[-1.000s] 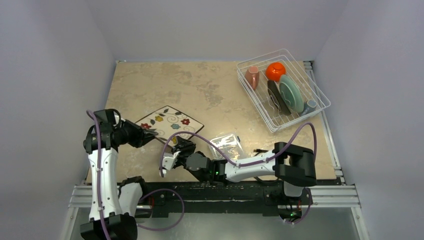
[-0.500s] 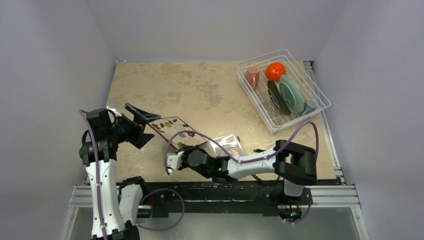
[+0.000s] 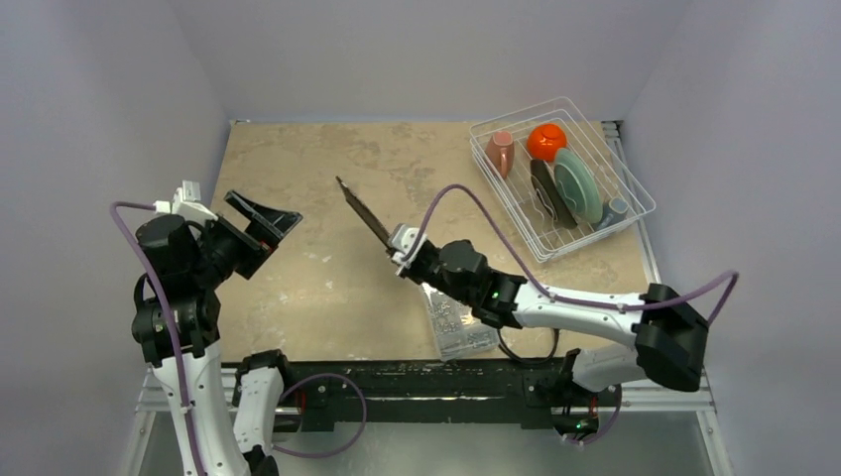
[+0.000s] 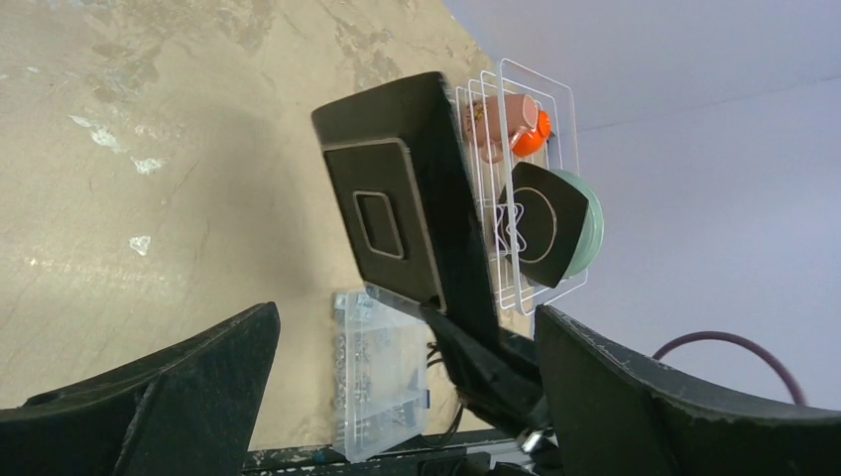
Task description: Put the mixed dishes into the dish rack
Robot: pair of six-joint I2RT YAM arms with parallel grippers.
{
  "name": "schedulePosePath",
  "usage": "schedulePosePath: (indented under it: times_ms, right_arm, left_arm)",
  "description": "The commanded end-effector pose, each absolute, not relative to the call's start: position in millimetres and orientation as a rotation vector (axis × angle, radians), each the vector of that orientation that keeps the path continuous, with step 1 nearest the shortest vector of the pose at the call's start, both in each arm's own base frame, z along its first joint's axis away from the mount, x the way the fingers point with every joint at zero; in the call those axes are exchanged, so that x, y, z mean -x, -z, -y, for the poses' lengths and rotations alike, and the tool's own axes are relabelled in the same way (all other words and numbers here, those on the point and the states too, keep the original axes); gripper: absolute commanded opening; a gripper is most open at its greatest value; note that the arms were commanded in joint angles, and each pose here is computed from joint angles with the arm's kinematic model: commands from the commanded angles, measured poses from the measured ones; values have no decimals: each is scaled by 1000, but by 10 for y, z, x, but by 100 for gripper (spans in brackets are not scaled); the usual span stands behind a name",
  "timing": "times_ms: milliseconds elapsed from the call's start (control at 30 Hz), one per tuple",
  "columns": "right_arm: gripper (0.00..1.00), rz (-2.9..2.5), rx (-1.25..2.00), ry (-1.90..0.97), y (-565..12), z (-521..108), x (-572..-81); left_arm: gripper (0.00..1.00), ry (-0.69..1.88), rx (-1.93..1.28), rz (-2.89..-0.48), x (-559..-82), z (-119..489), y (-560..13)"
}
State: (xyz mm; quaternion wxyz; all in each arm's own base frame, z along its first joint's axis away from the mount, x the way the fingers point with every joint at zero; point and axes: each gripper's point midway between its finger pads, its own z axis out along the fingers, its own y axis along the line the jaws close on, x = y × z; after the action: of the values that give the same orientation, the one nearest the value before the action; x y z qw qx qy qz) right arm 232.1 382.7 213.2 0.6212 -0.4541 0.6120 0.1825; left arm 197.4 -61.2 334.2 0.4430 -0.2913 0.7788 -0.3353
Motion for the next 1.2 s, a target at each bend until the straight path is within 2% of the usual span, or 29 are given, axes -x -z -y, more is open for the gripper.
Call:
schedulePosePath:
  times_ms: [0, 233, 433, 667, 933, 1167]
  right_arm:
    - [0, -1148, 666, -670, -3558, -3528, -2342]
    - [0, -1077, 528, -682, -3972, -2797, -2446]
    - [0, -1067, 525, -607, -4112, -2127, -2496]
    - [0, -1113, 550, -453, -4209, -1577, -2581]
    - [0, -1176, 536, -397, -4252, -1212, -2876]
    - [0, -1204, 485, -580, -4259, -1311, -3122]
  left_arm:
    - [99, 837, 632, -1905, -2090, 620, -3411]
    - [99, 952, 505, -1857, -2210, 754, -3501]
    - [100, 1085, 379, -1791, -2475, 908, -3630]
    - [100, 929, 197, -1853, -2980, 1224, -3622]
    - [100, 785, 15, -1982, -3219, 1319, -3191]
    - [100, 818, 12, -1961, -3109, 1329, -3206]
